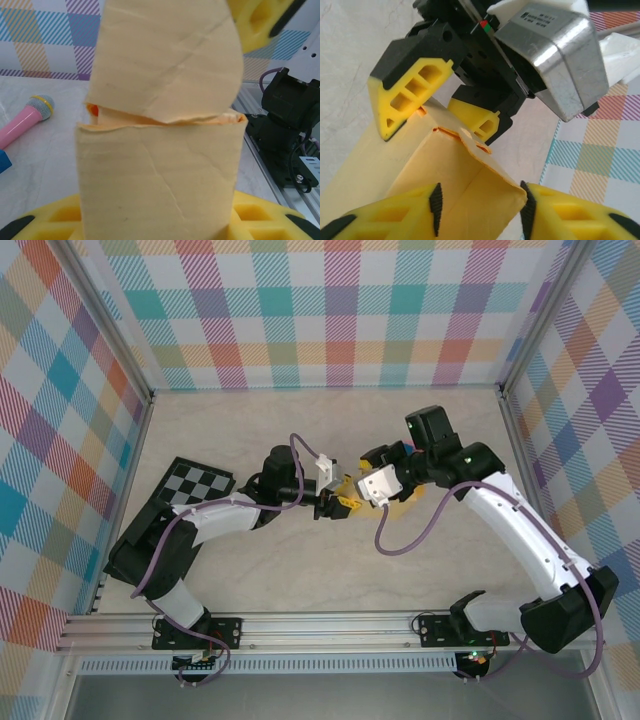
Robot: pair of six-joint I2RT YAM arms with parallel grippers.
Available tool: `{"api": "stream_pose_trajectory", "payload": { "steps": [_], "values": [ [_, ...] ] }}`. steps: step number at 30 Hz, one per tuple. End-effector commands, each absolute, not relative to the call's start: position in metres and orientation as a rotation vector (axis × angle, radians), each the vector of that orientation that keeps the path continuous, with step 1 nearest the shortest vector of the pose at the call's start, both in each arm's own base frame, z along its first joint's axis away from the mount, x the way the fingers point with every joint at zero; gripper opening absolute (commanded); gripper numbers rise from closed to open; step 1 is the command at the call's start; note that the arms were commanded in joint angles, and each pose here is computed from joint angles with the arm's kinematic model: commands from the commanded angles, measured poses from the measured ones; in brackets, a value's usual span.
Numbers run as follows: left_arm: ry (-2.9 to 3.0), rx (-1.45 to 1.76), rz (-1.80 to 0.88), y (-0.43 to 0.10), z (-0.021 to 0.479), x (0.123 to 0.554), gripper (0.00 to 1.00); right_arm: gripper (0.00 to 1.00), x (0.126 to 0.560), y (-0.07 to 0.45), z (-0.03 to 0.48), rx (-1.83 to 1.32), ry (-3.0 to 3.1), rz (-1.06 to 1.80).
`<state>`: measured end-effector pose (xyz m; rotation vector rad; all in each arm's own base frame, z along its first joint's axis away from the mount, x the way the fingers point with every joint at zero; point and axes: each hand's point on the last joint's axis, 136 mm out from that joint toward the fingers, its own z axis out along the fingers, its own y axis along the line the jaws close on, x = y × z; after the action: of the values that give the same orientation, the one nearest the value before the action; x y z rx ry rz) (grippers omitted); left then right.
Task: Fold the paper box
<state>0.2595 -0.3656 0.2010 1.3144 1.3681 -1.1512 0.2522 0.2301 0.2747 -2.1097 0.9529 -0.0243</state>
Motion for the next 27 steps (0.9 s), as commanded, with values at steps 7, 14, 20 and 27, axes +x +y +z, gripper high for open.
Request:
{"api": "stream_pose_trajectory", "payload": {
  "steps": [7, 14, 20, 27],
  "values": [
    [1.360, 1.257, -1.091, -0.367, 0.215, 0.274, 0.42, 0.61, 0.237, 0.240, 0.328, -1.788, 1.159, 0.256],
    [1.416, 1.156, -1.031, -0.364, 0.218, 0.292, 0.43, 0.47, 0.317, 0.198, 0.372, -0.436, 2.093, 0.521],
    [1.448, 1.089, -1.024, -0.365, 0.222, 0.302, 0.42, 0.32, 0.280, 0.215, 0.330, -0.053, 2.390, 0.906],
    [1.473, 1.038, -1.031, -0.366, 0.231, 0.310, 0.42, 0.27, 0.264, 0.237, 0.305, -0.364, 2.477, 0.902]
  ]
}}
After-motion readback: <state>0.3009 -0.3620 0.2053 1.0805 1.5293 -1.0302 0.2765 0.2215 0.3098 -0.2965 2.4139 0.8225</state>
